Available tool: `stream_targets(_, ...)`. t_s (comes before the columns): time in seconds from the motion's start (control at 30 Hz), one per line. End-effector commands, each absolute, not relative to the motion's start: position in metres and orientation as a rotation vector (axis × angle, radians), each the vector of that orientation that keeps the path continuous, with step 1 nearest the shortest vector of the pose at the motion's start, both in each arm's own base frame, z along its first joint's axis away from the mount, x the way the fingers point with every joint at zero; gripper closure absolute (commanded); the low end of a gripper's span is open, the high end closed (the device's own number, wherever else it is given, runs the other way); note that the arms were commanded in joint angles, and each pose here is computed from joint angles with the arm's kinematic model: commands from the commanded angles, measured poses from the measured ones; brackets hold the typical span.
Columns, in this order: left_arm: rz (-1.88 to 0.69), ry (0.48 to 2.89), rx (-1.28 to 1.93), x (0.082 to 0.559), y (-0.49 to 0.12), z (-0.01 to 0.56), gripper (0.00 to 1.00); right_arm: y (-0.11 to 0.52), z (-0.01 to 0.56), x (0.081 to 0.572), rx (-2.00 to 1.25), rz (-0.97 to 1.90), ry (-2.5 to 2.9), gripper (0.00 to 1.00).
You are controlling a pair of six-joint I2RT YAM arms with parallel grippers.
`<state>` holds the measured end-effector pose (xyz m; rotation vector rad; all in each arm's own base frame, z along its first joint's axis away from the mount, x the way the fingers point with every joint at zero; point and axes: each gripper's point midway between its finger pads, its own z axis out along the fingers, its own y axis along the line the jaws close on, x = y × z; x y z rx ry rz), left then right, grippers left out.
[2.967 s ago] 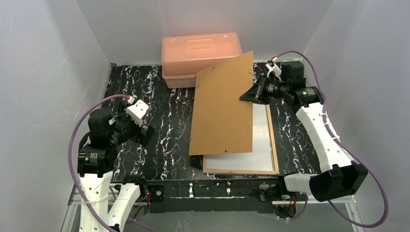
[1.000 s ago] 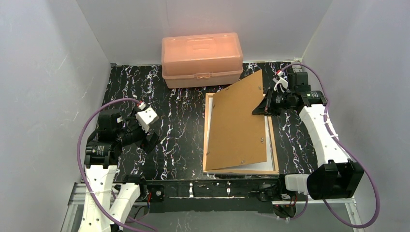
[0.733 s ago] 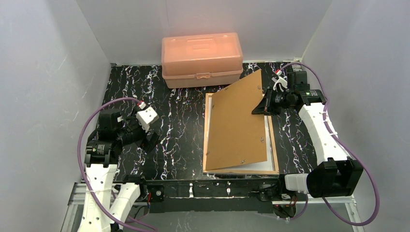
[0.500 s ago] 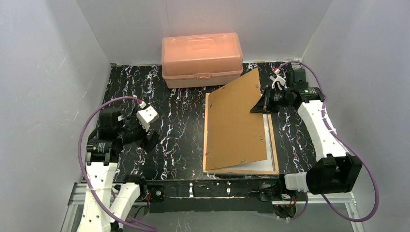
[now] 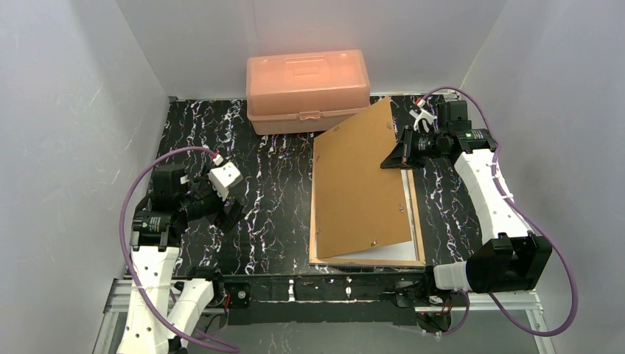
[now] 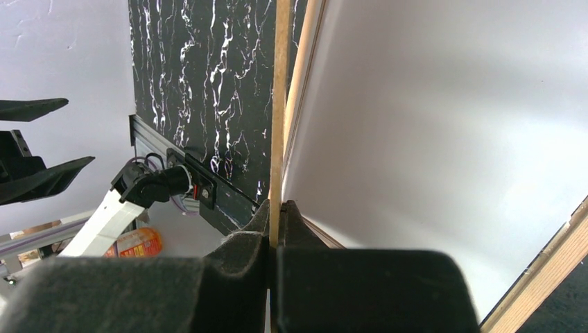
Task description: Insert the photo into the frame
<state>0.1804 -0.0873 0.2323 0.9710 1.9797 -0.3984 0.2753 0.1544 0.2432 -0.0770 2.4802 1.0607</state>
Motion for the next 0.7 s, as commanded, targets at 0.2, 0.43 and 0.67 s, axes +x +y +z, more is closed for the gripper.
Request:
stream_targets(0.2,-0.445,1.986,0.976,0.172,-0.092,0.234,0.19,0.151,0.262,0.286,-0.148,1.042,2.358,0.99)
stream_targets(0.43,-0.527,1.970,0.894,0.175,-0.102,0.261,0.16,0.187,0.328,0.265,-0.236,1.442,2.044,0.99)
stream_targets(0.67,-0.315,1.979,0.787,0.220,-0.077,0.276,0.19,0.202,0.380,0.236,-0.268,1.683,1.828,0.99)
